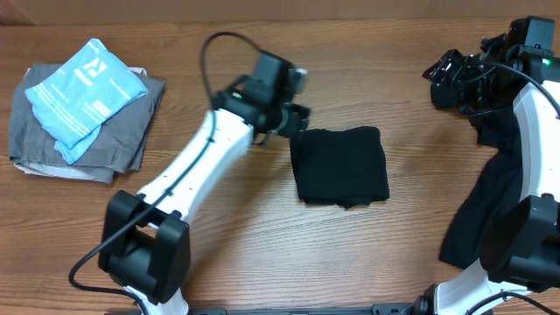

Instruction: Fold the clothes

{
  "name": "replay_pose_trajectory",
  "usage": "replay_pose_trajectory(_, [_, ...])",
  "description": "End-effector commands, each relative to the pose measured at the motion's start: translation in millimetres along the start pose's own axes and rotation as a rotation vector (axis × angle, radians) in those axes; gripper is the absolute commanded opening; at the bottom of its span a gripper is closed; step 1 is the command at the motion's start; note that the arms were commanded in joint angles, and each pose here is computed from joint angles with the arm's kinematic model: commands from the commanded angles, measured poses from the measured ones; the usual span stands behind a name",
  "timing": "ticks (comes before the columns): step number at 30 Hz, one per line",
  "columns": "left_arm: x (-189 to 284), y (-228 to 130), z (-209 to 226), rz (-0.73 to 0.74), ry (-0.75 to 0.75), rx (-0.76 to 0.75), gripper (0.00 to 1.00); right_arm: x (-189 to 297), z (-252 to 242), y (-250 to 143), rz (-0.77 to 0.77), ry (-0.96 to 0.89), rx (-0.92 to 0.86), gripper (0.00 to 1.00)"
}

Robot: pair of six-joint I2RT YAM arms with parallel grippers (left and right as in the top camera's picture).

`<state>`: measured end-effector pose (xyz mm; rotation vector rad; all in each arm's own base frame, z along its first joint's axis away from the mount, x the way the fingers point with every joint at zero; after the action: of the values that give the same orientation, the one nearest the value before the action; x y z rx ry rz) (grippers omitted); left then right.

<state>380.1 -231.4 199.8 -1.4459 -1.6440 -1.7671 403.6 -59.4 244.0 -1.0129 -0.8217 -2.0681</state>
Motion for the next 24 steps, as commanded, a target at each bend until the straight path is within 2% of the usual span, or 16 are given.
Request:
replay_pose_trajectory(1, [7.0,19.3,-6.9,-0.145,0.192,-0.087,0.4,-1.3,-0.4,-0.4,0.003,-0.001,0.007,1.0])
replay_pose_trajectory(3, [2.9,30.2,-11.0,-0.222,0.254,-0.099,0.32,-1.3,-0.5,-0.4,0.003,-0.001,0.007,1.0])
replay_pose_trajectory(7, [-20.3,42.7,-6.1,-0.304,0.299,-0.085,0.24,-1.3,-0.4,-0.4,0.003,-0.001,0.007,1.0])
replay_pose_trajectory(12, [-80.4,32.2,3.7,-0.261,0.202,-0.08,0.15,-1.3,-0.4,-0.4,0.003,-0.001,0.007,1.0])
replay_pose_trajectory(14, [-100.1,22.6,2.7,-0.222,0.15,-0.086,0.15,-1.3,-0.4,-0.4,0.003,-0.001,0.007,1.0])
replay_pose_trajectory(17, [-120.8,8.2,6.7,-0.167,0.148,-0.085,0.15,-1.3,-0.5,-0.4,0.003,-0.001,0.007,1.0])
replay_pose_trajectory(24, [-130.1,-12.5,6.9,-0.058,0.121,-0.086,0.16,-1.3,-0.4,-0.4,0.003,-0.001,0.007,1.0])
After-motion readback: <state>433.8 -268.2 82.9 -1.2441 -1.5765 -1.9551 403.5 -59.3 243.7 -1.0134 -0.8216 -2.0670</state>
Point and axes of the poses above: each gripper's point midway between its finger pads, its own x axis back along the fingers, its own z axis along the line the jaws close on, y = z × x, the point moved 7 cm from there along x, back along the fingers, and after that the axes turned 1 degree about -x, right-handed, at the moved point
